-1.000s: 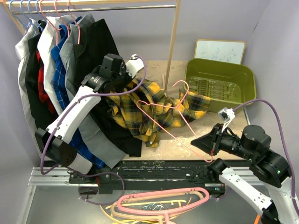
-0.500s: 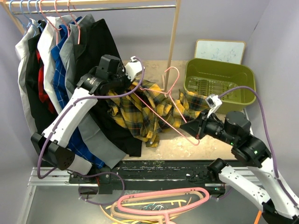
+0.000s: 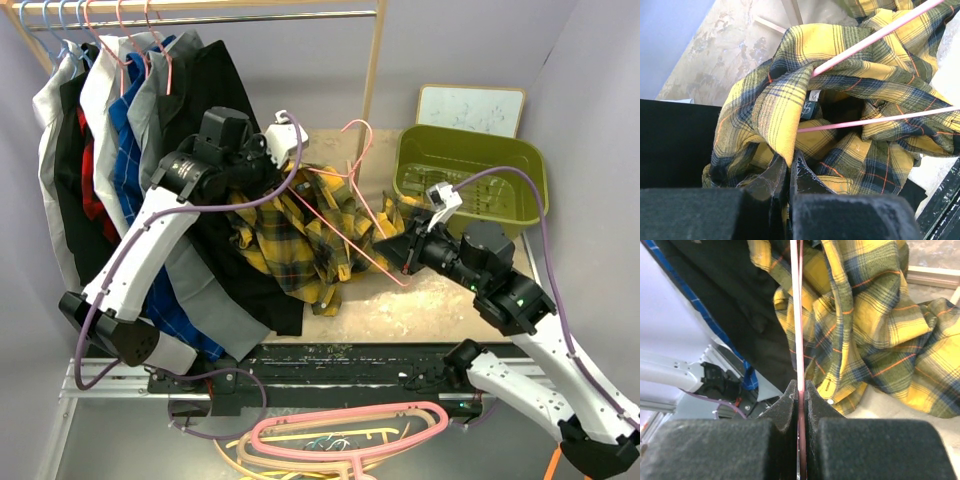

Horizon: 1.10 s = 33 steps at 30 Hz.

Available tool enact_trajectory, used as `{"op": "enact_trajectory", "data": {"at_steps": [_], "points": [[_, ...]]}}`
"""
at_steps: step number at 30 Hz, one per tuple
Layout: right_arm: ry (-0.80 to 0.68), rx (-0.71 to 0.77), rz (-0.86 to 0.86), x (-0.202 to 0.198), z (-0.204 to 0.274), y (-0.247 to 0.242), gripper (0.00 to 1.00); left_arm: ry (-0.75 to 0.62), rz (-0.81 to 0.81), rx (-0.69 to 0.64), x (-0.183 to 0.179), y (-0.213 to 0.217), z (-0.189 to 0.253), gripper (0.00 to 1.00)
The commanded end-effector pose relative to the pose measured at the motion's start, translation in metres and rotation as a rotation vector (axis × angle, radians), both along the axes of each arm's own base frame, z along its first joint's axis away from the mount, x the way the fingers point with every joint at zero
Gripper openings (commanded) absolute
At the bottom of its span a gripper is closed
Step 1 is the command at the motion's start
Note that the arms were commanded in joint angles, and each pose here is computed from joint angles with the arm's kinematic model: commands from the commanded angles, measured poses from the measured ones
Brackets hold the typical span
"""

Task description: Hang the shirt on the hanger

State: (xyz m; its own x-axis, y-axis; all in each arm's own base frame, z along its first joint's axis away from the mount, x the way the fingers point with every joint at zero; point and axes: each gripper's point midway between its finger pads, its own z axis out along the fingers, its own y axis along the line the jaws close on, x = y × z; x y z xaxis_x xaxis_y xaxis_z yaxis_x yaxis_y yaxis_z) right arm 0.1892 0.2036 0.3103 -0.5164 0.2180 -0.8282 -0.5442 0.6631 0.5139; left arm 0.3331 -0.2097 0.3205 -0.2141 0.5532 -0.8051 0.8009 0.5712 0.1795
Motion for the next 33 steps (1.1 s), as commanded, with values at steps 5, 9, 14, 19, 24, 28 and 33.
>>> {"op": "enact_trajectory", "data": {"at_steps": [5, 9, 14, 19, 24, 28, 33], "points": [[-0.166, 0.003, -0.027, 0.015, 0.047, 0.0, 0.0, -0.147, 0.014, -0.075, -0.003, 0.005, 0.066, 0.0], [-0.188, 0.102, 0.099, 0.01, 0.048, 0.027, 0.0, -0.142, 0.008, -0.081, -0.003, 0.004, 0.068, 0.0], [-0.291, 0.202, 0.085, 0.025, 0.072, 0.038, 0.0, -0.135, -0.007, -0.095, -0.007, 0.001, 0.072, 0.0], [-0.341, 0.24, 0.107, 0.045, 0.08, 0.058, 0.0, -0.157, -0.024, -0.116, -0.011, -0.001, 0.088, 0.0], [-0.344, 0.237, 0.09, 0.066, 0.074, 0.07, 0.0, -0.14, -0.062, -0.144, -0.018, -0.006, 0.094, 0.01], [-0.358, 0.27, 0.005, 0.082, 0.074, 0.066, 0.0, -0.102, -0.095, -0.154, -0.026, -0.011, 0.084, 0.01], [-0.371, 0.33, -0.086, 0.091, 0.074, 0.056, 0.0, -0.048, -0.14, -0.185, -0.036, -0.015, 0.073, 0.01]]}}
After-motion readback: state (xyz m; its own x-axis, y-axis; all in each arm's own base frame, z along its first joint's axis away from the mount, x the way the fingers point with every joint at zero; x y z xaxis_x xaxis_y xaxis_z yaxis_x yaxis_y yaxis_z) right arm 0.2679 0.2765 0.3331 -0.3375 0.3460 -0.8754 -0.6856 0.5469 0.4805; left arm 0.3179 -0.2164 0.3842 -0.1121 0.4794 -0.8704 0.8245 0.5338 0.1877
